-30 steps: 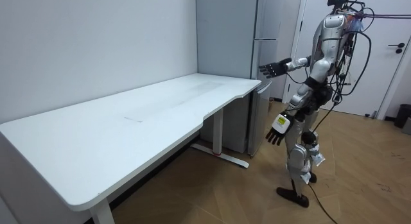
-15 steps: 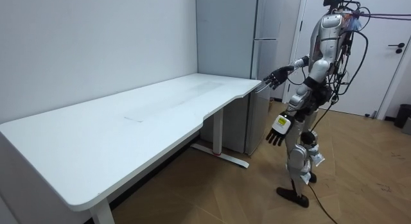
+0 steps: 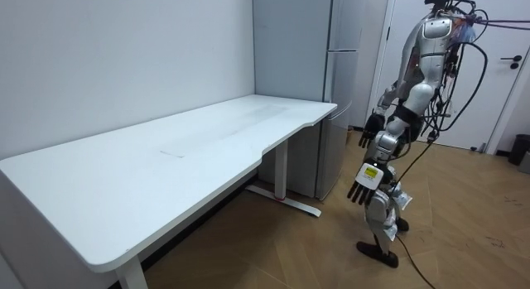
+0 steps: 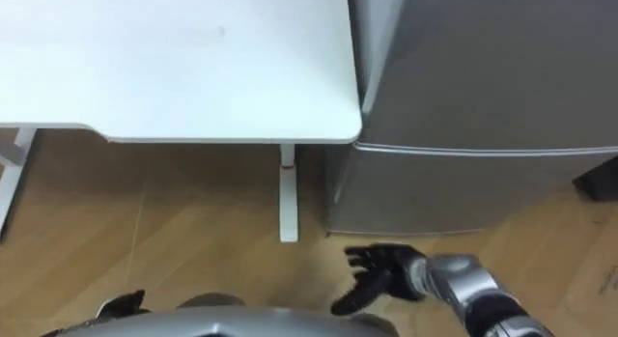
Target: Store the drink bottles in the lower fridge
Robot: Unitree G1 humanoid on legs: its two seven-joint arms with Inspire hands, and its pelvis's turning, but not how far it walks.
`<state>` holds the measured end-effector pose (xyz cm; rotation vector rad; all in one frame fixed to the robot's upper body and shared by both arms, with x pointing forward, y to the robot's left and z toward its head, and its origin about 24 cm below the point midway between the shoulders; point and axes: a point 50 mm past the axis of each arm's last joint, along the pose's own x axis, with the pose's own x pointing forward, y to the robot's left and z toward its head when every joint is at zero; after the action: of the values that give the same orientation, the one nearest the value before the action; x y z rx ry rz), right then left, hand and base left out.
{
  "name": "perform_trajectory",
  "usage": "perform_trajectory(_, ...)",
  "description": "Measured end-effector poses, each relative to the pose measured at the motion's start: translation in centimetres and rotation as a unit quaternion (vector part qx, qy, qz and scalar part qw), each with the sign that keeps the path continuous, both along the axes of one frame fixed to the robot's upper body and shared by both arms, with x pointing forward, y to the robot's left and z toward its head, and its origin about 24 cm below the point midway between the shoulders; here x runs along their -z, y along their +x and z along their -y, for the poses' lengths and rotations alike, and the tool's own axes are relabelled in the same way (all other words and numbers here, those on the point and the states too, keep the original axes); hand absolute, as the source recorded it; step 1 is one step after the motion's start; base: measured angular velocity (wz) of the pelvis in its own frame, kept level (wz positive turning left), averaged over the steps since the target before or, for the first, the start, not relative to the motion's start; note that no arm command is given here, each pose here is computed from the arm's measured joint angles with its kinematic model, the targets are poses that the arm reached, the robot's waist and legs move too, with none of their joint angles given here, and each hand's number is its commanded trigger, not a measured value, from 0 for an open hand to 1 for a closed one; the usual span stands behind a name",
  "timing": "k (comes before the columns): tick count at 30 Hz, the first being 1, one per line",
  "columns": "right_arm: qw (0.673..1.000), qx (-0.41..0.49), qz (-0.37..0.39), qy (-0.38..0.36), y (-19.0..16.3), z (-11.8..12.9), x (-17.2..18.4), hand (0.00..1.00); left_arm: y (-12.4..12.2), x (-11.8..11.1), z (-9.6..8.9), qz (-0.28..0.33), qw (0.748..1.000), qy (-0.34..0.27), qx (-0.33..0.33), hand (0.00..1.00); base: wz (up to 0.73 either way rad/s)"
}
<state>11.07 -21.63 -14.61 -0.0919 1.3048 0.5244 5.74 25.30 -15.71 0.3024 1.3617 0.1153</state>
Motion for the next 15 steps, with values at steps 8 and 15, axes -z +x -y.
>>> perform_trajectory(8, 0.985, 0.167, -0.014, -0.031, -3.3, 1.1, 1.4, 0.00, -1.7, 0.0, -0.7, 0.006, 0.998, 0.022, -0.052, 0.00, 0.47)
perform_trajectory(15, 0.956, 0.286, -0.048, -0.050, -6.7, 2.1, 1.9, 0.00, -3.5, 0.0, -0.9, 0.006, 0.995, 0.041, -0.093, 0.00, 0.08)
